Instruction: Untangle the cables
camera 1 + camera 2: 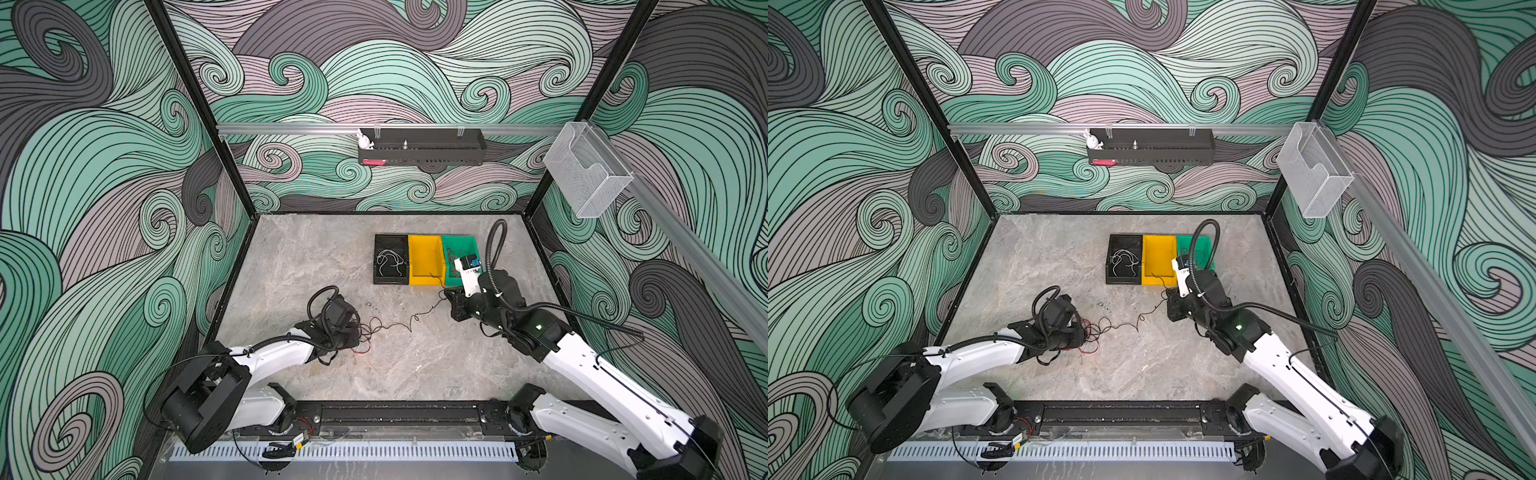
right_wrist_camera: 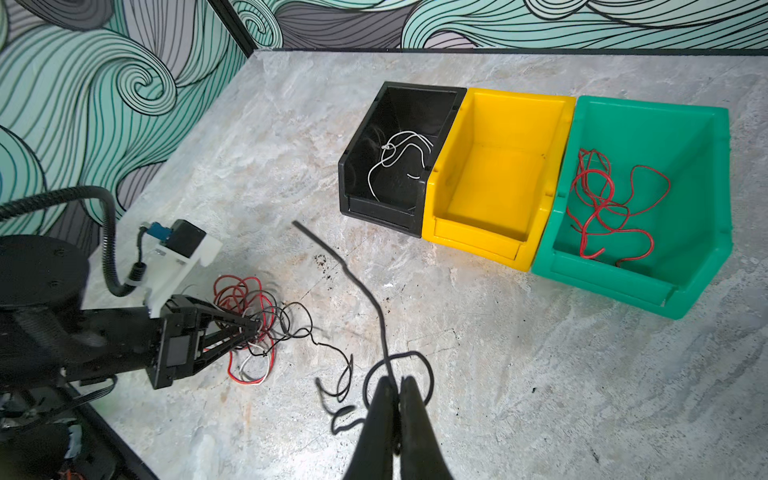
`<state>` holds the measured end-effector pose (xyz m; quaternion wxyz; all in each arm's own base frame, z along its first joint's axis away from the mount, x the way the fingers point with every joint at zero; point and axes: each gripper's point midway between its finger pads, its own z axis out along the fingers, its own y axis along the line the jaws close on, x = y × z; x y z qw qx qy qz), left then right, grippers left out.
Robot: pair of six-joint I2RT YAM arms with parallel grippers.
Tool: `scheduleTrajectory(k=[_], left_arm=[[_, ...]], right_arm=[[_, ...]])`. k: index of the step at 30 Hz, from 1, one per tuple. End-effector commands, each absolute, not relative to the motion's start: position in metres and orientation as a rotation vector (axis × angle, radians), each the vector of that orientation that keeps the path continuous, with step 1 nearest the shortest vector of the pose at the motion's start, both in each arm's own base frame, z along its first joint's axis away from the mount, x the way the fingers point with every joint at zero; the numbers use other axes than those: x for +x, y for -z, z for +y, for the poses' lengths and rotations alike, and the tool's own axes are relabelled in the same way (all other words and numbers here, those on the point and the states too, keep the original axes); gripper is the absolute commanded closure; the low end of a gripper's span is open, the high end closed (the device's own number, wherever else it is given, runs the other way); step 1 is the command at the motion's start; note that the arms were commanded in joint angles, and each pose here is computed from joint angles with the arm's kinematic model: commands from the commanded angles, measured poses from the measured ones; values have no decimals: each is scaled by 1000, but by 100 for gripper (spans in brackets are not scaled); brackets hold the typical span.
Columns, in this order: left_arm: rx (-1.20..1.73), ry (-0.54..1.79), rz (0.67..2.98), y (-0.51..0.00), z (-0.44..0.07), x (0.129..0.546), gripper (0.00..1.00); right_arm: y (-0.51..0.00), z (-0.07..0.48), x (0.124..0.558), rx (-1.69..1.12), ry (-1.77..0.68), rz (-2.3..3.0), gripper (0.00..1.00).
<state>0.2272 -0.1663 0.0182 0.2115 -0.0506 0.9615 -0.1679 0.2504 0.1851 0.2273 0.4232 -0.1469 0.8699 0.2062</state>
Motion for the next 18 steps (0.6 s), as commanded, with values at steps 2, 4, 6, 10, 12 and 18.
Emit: scheduleTrajectory(k=[2, 4, 6, 10, 12, 18], left_arm=[[-148, 428, 2712, -9, -158, 219, 70], [-149, 429, 2712, -10, -158, 219, 70], [-148, 430, 2712, -10, -158, 219, 70], [-152, 421, 2714, -9, -155, 218, 71], [-154, 421, 2717, -8, -154, 217, 71], [-153, 427, 2710, -12, -154, 217, 71]], right_arm=[[-258, 180, 244, -397, -555, 2129, 93], [-265, 174, 245, -389, -531, 2116, 93], [-274, 166, 247, -369, -505, 2102, 93], [-292, 150, 254, -318, -474, 2068, 93], [-299, 144, 257, -291, -460, 2059, 93], [-313, 124, 267, -207, -427, 2041, 93]])
